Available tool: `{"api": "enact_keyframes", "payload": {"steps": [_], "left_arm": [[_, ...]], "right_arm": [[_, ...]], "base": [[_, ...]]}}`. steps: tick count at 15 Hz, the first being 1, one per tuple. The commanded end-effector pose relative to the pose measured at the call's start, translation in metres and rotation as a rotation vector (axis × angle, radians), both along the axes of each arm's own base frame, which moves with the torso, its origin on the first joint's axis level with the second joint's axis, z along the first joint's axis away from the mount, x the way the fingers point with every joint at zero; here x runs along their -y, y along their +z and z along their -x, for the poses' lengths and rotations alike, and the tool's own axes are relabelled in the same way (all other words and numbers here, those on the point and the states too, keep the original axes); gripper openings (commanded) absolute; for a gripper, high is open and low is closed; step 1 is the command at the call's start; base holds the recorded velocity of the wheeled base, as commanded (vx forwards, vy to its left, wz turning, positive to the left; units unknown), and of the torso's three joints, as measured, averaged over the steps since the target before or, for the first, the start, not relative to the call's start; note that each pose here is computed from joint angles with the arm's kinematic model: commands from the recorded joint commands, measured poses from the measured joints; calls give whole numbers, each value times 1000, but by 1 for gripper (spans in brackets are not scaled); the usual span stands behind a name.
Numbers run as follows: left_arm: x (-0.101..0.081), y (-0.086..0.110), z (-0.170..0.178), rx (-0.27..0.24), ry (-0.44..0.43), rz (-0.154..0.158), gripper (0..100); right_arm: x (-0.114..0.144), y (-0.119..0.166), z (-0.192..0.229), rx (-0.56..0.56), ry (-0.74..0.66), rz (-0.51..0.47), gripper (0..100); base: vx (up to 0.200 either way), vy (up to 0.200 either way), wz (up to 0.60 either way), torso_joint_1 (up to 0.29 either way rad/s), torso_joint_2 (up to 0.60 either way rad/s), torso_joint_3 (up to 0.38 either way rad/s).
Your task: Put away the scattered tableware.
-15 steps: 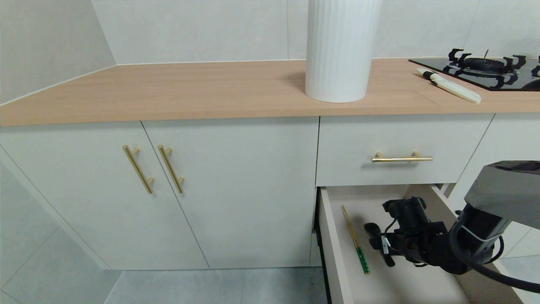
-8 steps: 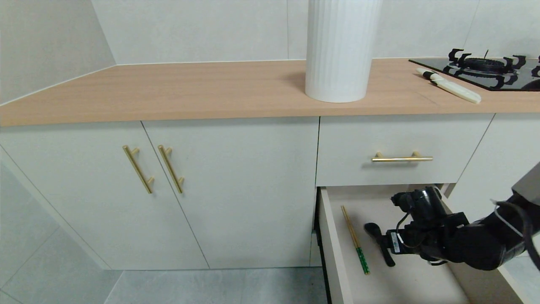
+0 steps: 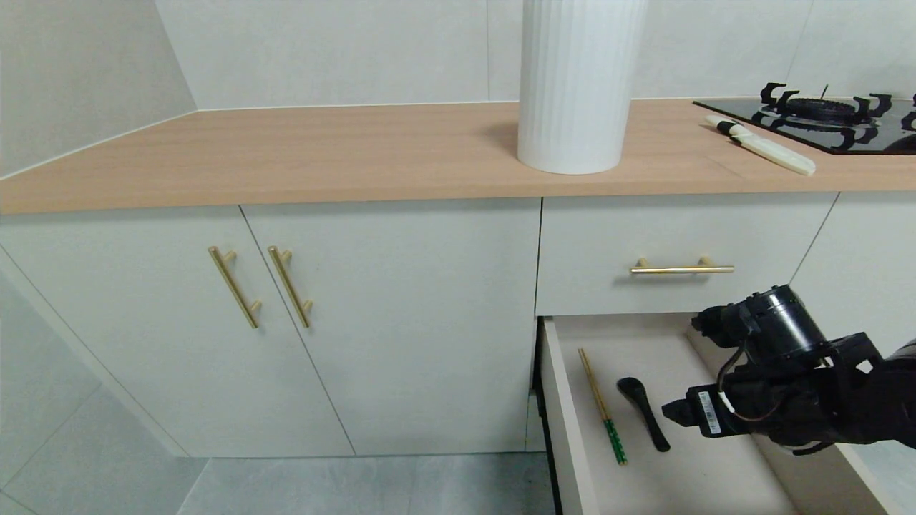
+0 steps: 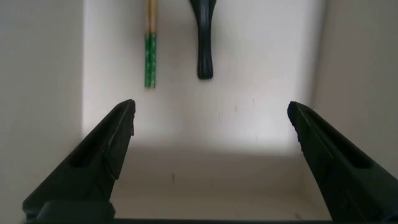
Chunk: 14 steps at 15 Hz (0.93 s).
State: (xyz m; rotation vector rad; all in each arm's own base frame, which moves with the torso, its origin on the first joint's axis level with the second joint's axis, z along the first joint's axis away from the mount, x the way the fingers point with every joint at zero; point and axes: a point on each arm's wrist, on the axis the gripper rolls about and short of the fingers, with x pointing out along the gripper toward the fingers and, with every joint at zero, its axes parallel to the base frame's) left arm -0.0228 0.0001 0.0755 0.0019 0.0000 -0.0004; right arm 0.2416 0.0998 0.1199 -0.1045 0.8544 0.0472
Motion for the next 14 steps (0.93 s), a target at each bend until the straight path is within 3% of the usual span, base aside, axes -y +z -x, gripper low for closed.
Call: {"api": "enact_keyframes", "payload": {"steps": [1,5,14], "left_arm": [[0,0,0,0,0,0,100],[0,0,0,-2,0,0,100],[0,0,0,0,0,2,100]], "right_arm": [[3,23,9,73,7,-32,100],[4,24,12,77,7,-34,100],[-1,21,20,65,44,-21,100]], "base": [[0,0,0,0,0,0],[0,0,0,0,0,0],[-200,0,0,1,2,1]]}}
